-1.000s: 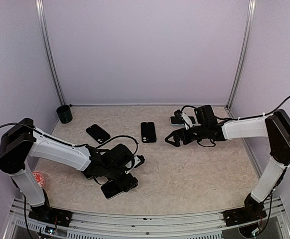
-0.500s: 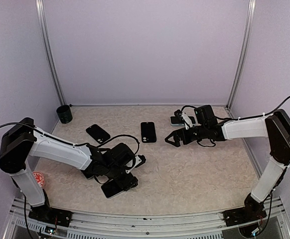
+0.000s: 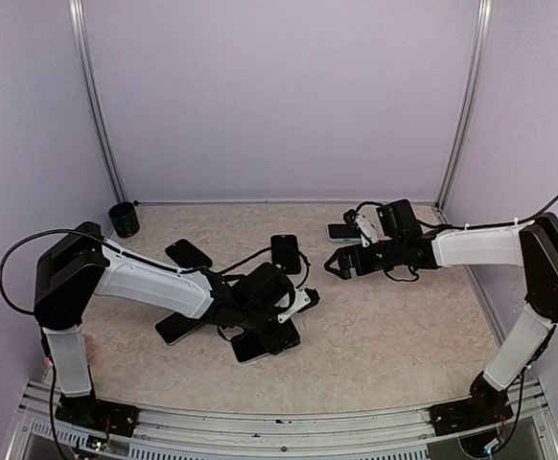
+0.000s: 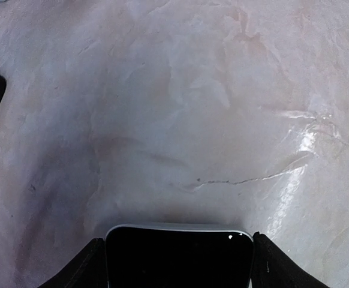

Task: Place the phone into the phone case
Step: Pick up the phone from the center of the board, then pass from the left arm to the right

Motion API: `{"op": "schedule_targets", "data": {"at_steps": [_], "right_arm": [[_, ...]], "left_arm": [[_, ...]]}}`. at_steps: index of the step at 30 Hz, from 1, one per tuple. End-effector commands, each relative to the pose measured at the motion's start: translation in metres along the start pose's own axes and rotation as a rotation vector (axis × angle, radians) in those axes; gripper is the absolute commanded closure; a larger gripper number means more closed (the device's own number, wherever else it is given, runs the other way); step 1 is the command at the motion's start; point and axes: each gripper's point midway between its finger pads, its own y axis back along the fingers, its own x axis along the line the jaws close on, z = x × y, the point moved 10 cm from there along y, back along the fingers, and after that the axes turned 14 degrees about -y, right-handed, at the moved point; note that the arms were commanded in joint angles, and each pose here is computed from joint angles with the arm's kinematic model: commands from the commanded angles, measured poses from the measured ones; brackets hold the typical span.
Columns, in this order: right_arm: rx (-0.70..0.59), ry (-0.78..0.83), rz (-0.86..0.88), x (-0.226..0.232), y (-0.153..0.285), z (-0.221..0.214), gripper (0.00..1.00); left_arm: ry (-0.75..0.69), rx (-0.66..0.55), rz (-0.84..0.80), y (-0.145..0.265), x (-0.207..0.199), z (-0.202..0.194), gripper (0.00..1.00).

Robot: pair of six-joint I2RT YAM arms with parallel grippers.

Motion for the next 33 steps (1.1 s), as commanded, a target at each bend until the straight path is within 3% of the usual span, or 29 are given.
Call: {"op": "schedule_targets", "data": {"at_steps": [1, 9, 17, 33], "right_arm": [[-0.053, -0.066, -0.066, -0.006, 0.022, 0.014, 0.0], [-0.057, -0.179, -0.075, -0.019, 0.038, 0.009, 0.0], [0.045, -0.283, 0.088, -0.016, 0.04, -0.027, 0.05], [0.203, -0.307, 0.28, 0.007, 0.02, -0.066, 0.14]], "left_arm": [[-0.116, -0.13, -0.03, -0.006, -0.009, 0.035, 0.41], [-0.187, -0.203, -0.068, -0.017, -0.02, 0.054, 0.41], [-0.185, -0.245, -0.024, -0.007, -0.019, 0.054, 0.42], [-0.182, -0.319, 0.061, 0.02, -0.011, 0.065, 0.42]]}}
